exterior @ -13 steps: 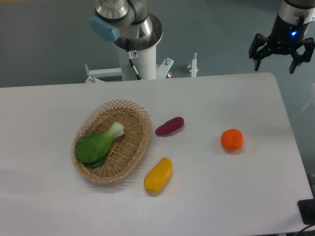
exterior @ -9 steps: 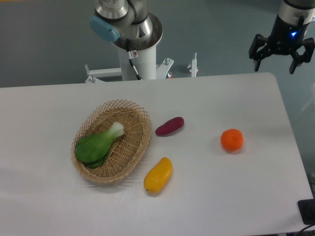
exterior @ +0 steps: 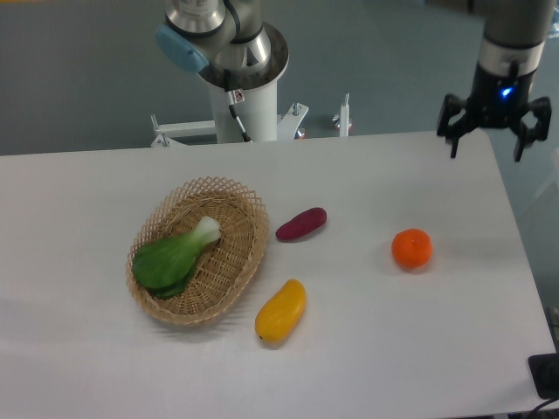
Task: Pick up the orange from the table
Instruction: 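Move the open gripper down and over the orange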
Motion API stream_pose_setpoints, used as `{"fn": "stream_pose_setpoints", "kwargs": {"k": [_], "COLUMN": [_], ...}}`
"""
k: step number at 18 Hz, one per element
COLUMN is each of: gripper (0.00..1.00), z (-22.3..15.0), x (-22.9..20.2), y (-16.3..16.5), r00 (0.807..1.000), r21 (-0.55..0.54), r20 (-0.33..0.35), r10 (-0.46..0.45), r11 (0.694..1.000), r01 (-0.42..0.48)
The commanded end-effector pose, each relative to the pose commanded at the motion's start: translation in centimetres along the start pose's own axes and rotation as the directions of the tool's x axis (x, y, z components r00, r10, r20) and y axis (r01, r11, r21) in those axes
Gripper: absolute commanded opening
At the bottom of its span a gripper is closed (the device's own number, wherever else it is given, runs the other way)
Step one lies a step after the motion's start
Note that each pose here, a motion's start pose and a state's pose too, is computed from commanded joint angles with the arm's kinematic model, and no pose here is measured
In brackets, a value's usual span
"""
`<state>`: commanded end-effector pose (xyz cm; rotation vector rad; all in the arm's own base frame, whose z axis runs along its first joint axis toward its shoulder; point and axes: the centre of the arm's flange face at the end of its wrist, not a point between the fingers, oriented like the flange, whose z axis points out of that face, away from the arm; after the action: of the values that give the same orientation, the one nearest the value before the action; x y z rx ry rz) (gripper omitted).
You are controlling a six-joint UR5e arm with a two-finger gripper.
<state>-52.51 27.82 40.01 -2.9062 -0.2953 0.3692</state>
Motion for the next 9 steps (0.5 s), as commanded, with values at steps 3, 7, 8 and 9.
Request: {"fn": "stream_pose_setpoints", "kwargs": {"k": [3, 7, 8, 9], "gripper": [1.00, 1.00, 1.00, 1.00], "z": [1.3, 4.9, 5.1, 5.5], "x": [1.5, 3.3, 3.6, 4.7], "y": [-2.3, -3.5, -3.5, -4.5], "r00": [0.994, 0.988, 0.990, 0.994], "r21": [0.005, -0.060, -0.090, -0.098], "r20": [-0.024, -0.038, -0.017, -0.019], "r10": [-0.110, -0.150, -0.137, -0.112], "r11": [0.994, 0.987, 0.987, 0.989], "r01": [0.110, 0.147, 0.135, 0.109]}}
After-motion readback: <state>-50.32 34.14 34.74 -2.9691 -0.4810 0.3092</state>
